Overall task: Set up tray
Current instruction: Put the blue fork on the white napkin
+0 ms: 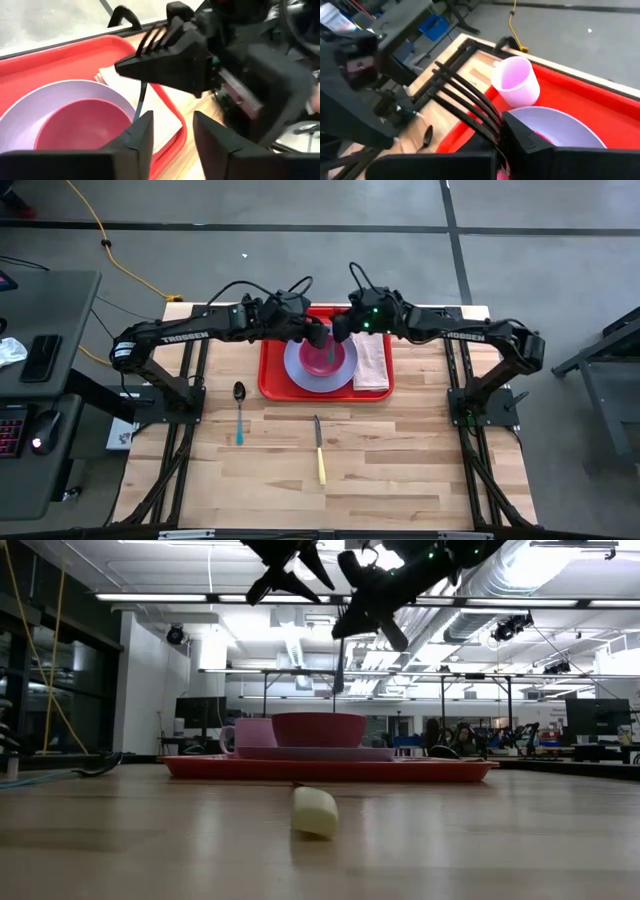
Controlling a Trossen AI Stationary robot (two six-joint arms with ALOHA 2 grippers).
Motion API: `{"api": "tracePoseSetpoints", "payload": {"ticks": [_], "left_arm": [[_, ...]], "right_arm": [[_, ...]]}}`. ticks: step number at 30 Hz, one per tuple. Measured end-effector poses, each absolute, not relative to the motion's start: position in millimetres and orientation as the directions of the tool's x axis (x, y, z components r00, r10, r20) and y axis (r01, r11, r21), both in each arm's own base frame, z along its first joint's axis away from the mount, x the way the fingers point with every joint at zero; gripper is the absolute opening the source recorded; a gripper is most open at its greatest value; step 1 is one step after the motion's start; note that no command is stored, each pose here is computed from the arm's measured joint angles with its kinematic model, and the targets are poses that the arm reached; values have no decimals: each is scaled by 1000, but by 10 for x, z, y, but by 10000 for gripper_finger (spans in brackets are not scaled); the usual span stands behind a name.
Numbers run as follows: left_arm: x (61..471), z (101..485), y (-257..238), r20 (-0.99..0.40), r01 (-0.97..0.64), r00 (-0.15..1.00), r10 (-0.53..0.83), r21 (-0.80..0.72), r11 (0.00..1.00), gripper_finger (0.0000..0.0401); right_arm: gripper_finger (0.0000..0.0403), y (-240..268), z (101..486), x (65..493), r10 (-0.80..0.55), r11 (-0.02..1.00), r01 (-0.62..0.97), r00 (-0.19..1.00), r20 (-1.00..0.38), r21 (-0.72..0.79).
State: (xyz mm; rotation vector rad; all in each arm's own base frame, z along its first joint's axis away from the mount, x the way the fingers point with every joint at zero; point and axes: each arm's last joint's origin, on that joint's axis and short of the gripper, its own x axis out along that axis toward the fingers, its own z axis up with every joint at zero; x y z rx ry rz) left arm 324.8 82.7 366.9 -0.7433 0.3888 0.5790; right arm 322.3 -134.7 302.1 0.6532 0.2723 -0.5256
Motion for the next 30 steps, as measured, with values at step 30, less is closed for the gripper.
{"api": "tracePoseSetpoints", "payload": {"ticks": [30], "left_arm": [[2952,3437,966,-769,-792,515,379,-257,554,230]], "right_arm": [[0,-1935,3083,2390,-29,641,395,869,-493,658]]}}
